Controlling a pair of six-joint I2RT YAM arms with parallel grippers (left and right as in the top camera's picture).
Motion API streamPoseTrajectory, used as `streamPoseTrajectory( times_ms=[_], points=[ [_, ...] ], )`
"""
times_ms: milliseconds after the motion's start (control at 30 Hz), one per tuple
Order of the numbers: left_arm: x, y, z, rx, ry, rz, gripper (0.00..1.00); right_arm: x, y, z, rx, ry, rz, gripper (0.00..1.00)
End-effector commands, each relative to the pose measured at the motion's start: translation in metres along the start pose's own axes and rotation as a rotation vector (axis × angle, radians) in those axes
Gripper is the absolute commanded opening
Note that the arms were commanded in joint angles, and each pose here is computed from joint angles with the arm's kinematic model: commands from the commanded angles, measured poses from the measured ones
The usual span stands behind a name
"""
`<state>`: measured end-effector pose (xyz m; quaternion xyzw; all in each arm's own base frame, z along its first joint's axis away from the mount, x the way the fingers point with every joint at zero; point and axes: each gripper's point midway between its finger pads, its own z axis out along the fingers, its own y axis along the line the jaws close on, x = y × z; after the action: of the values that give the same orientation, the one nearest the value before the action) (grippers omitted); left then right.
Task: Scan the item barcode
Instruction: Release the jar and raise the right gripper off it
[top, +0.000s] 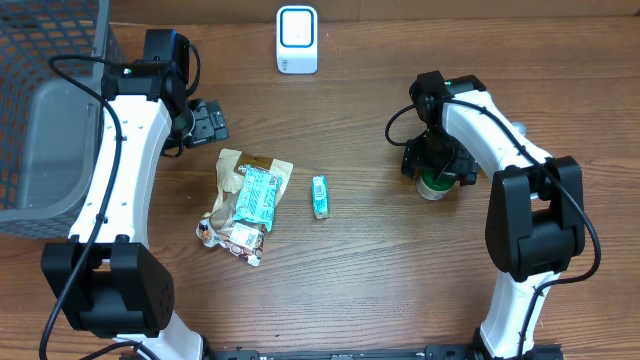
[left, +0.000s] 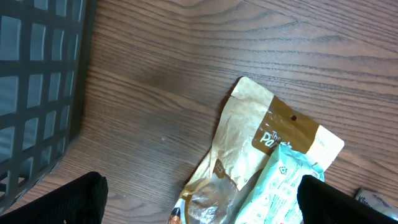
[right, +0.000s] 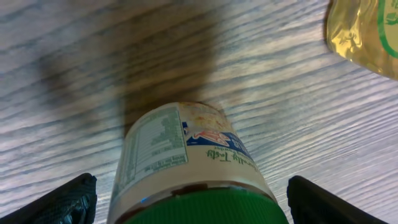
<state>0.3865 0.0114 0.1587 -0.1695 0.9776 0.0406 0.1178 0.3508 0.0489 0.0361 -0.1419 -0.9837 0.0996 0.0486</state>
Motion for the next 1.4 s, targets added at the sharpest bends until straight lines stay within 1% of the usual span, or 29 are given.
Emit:
streamPoseTrajectory(
  times_ms=[0,167,300,333,433,633,733,800,867,933,967,1000,1033,1067,1233,1367],
  points=[
    [-0.004,-0.002,-0.004,-0.005,-0.020,0.016,1.00,-0.005,0.002,-0.004,-0.005,-0.033,0.003,0.94],
    [-0.004,-0.002,-0.004,-0.005,-0.019,0.016,1.00,-0.021,0.009,-0.005,-0.039,-0.097,-0.004,0.96],
    [-0.004,-0.002,-0.004,-0.005,-0.020,0.016,0.99,-0.041,0.011,-0.011,-0.038,-0.179,-0.068,0.98],
    [-0.004,-0.002,-0.004,-0.005,-0.020,0.016,1.00,-0.045,0.013,-0.013,-0.041,-0.196,-0.085,1.00],
    [-0.004,-0.002,-0.004,-0.005,-0.020,0.016,1.00,-0.055,0.017,-0.020,-0.054,-0.236,-0.131,1.00],
    [-0.004,-0.002,-0.004,-0.005,-0.020,0.016,1.00,-0.063,0.024,-0.032,-0.086,-0.270,-0.135,1.00],
    [-0.004,-0.002,-0.004,-0.005,-0.019,0.016,1.00,-0.057,0.039,-0.034,-0.178,-0.239,-0.148,0.98],
    [-0.004,-0.002,-0.004,-0.005,-0.019,0.016,1.00,-0.049,0.054,-0.036,-0.265,-0.202,-0.164,0.94],
    [-0.004,-0.002,-0.004,-0.005,-0.020,0.016,1.00,-0.041,0.067,-0.039,-0.343,-0.166,-0.177,0.71],
    [-0.004,-0.002,-0.004,-0.005,-0.020,0.016,1.00,-0.036,0.075,-0.041,-0.390,-0.144,-0.186,0.43],
    [-0.004,-0.002,-0.004,-0.005,-0.020,0.016,1.00,-0.033,0.077,-0.041,-0.402,-0.135,-0.190,0.31],
    [-0.004,-0.002,-0.004,-0.005,-0.020,0.016,1.00,-0.030,0.079,-0.041,-0.406,-0.124,-0.193,0.15],
    [-0.004,-0.002,-0.004,-0.005,-0.020,0.016,1.00,-0.026,0.079,-0.040,-0.402,-0.110,-0.195,0.08],
    [-0.004,-0.002,-0.004,-0.005,-0.020,0.016,1.00,-0.023,0.079,-0.039,-0.398,-0.099,-0.198,0.07],
    [-0.004,-0.002,-0.004,-0.005,-0.020,0.016,1.00,-0.013,0.080,-0.036,-0.384,-0.072,-0.213,0.07],
    [-0.004,-0.002,-0.004,-0.005,-0.019,0.016,1.00,0.005,0.071,-0.032,-0.344,0.003,-0.216,0.07]
  ],
)
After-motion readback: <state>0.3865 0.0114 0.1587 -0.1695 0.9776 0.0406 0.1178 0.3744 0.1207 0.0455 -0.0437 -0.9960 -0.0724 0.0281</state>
